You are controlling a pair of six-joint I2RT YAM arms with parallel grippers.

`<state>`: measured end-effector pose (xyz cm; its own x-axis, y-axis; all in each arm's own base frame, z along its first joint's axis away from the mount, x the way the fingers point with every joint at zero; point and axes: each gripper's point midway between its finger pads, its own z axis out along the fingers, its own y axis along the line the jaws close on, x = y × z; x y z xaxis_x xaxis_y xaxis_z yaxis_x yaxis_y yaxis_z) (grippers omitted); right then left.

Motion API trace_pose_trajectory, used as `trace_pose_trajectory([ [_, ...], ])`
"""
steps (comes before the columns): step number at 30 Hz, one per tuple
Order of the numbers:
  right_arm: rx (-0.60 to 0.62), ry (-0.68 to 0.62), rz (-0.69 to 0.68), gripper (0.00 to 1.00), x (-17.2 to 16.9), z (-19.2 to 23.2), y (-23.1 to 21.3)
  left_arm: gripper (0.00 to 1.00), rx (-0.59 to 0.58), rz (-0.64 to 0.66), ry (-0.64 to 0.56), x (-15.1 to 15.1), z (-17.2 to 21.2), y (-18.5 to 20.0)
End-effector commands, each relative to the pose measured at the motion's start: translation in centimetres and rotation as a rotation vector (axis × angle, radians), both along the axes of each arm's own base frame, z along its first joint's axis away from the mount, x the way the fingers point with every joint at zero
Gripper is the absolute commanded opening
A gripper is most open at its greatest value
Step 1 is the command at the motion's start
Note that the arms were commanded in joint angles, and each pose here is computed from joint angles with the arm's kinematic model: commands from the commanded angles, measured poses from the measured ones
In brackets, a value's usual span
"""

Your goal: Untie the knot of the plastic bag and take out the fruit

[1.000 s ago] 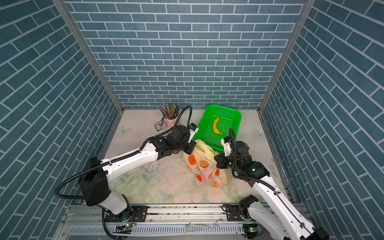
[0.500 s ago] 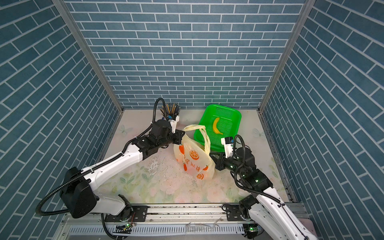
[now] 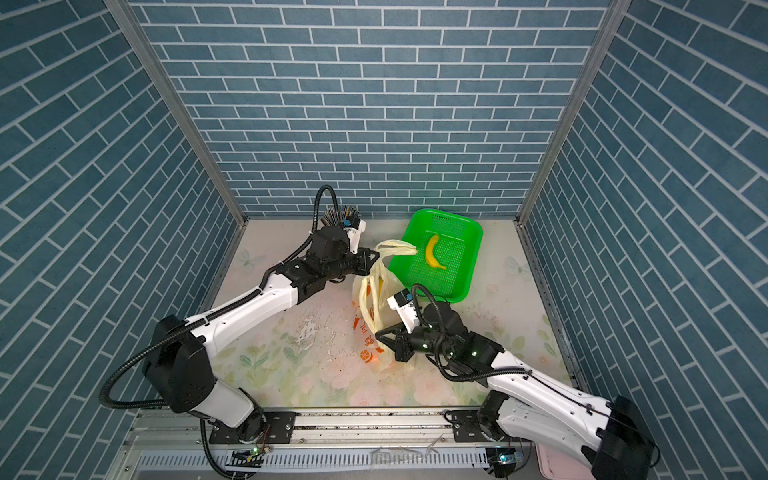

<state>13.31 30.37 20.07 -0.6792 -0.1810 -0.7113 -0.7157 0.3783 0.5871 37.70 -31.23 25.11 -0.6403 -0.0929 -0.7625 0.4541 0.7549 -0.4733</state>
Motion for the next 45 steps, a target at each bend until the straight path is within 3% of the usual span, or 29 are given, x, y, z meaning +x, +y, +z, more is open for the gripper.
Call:
trace_pose_trajectory([
  [1, -0.018, -0.039, 0.014, 0.11, 0.2, 0.6, 0.6, 0.14, -0.07, 0.039, -0.069, 1.3, 2.6, 0.6],
  [7, -0.04, -0.121, -0.076, 0.33, 1.5, 2.7, -0.7, 0.27, -0.093, 0.06, -0.074, -0.1, 3.0, 1.8],
  [11, -0.013, -0.198, -0.19, 0.42, 2.9, 5.4, -2.3, 0.36, -0.117, 0.082, -0.08, -1.3, 3.9, 2.9],
  [18, 0.085, -0.27, -0.466, 0.54, 5.9, 10.0, -5.8, 0.38, -0.144, 0.138, -0.051, -3.8, 4.8, 5.2],
  [21, 0.118, -0.236, -0.589, 0.54, 7.5, 10.9, -7.4, 0.38, -0.166, 0.171, 0.016, -4.9, 3.9, 6.2],
  [26, 0.084, -0.058, -0.714, 0.54, 11.0, 9.7, -9.1, 0.39, -0.201, 0.14, 0.154, -6.8, 1.5, 5.7],
  [33, 0.049, 0.043, -0.664, 0.55, 13.8, 7.5, -7.0, 0.4, -0.233, 0.073, 0.185, -8.3, -0.1, 2.5],
  [40, 0.001, 0.106, -0.574, 0.69, 15.1, 4.7, -4.2, 0.68, -0.157, 0.06, 0.172, -7.6, -2.3, 0.5],
  [45, -0.007, 0.139, -0.522, 0.7, 15.2, 3.5, -2.8, 0.7, -0.104, 0.056, 0.168, -7.1, -3.5, 0.1],
])
